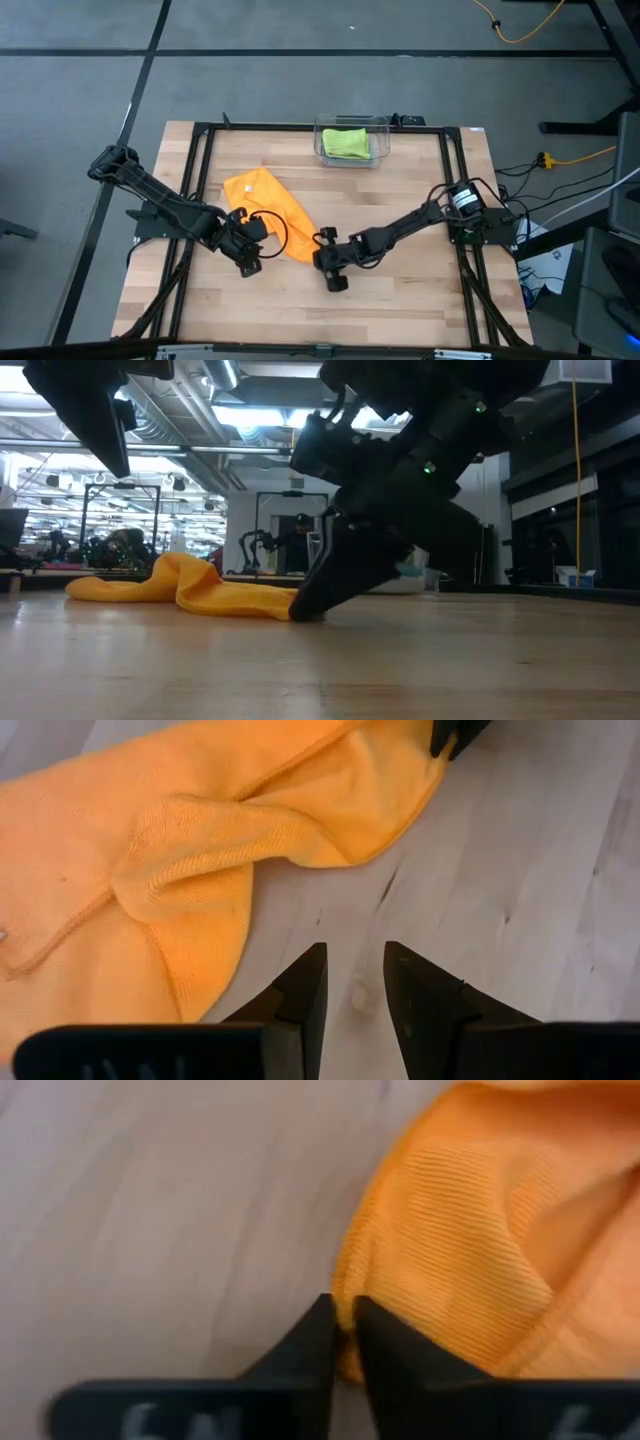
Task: Fold microfiber towels
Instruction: Fold the orange microfiber towel
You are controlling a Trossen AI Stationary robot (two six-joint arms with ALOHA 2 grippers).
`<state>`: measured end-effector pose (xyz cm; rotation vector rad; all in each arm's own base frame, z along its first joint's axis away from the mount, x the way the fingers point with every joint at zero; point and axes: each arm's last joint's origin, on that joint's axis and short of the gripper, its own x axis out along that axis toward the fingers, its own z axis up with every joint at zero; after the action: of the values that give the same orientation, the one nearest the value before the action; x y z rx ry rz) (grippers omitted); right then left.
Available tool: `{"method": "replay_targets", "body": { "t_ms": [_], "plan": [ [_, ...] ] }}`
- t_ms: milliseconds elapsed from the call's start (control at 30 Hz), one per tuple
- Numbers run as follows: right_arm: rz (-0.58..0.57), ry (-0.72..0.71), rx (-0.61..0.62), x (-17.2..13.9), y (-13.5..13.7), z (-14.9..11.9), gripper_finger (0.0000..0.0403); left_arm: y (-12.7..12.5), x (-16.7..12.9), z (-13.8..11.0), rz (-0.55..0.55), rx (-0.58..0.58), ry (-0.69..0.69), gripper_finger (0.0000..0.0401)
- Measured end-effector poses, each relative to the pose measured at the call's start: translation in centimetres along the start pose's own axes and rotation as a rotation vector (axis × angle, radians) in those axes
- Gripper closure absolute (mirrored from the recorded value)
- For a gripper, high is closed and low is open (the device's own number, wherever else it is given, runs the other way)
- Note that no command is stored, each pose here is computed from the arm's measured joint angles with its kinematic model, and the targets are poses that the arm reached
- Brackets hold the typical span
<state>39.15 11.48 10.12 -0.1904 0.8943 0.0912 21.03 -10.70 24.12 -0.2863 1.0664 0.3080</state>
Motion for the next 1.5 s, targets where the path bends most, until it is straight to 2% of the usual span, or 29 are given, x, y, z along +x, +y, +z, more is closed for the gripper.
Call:
{"method": "replay_targets", "body": {
  "t_ms": [67, 100, 233, 367, 500, 600, 700, 833, 1033, 1233, 1367, 1500],
  "plan": [
    [-0.001, -0.001, 0.043, 0.0, -0.1, 0.0, 0.0387, 0.0, 0.0, 0.1, -0.001, -0.002, -0.009, 0.0307],
    [-0.005, -0.006, 0.053, -0.2, 0.0, 0.1, 0.0391, 0.0, 0.0, 0.1, 0.0, -0.003, -0.013, 0.0307],
    [-0.072, 0.03, 0.064, -1.6, 0.2, 0.4, 0.0397, 0.0, 0.0, 0.2, 0.015, 0.001, -0.034, 0.0307],
    [-0.118, 0.029, 0.061, -5.1, 0.3, 2.5, 0.0399, -0.1, 0.0, 0.4, 0.024, 0.008, -0.082, 0.0307],
    [-0.115, 0.102, 0.067, -8.2, 1.3, 3.0, 0.04, -0.5, 0.0, 0.8, -0.009, 0.073, -0.125, 0.0307],
    [-0.1, 0.097, 0.091, -10.7, 2.2, 3.6, 0.0401, -0.9, -0.1, 1.3, -0.04, 0.11, -0.17, 0.0307],
    [-0.078, 0.106, 0.117, -11.8, 3.3, 3.3, 0.0401, -1.5, 0.6, 2.1, -0.071, 0.124, -0.212, 0.0307],
    [-0.065, 0.137, 0.137, -12.3, 4.6, 2.7, 0.0401, -2.3, 2.8, 3.3, -0.108, 0.143, -0.227, 0.0307],
    [-0.062, 0.183, 0.196, -13.0, 6.3, 1.8, 0.0402, -2.5, 8.4, 4.4, -0.019, 0.163, -0.187, 0.0307],
    [-0.046, 0.18, 0.194, -13.3, 7.3, 1.6, 0.0402, -0.5, 12.6, 6.6, 0.017, 0.089, -0.192, 0.0307],
    [-0.044, 0.179, 0.207, -13.4, 7.6, 1.5, 0.0402, 1.2, 13.8, 8.0, -0.064, 0.071, -0.161, 0.0307],
    [-0.044, 0.182, 0.207, -13.5, 7.7, 1.4, 0.0402, 3.0, 15.6, 8.2, -0.11, 0.037, -0.051, 0.0307]
  ]
}}
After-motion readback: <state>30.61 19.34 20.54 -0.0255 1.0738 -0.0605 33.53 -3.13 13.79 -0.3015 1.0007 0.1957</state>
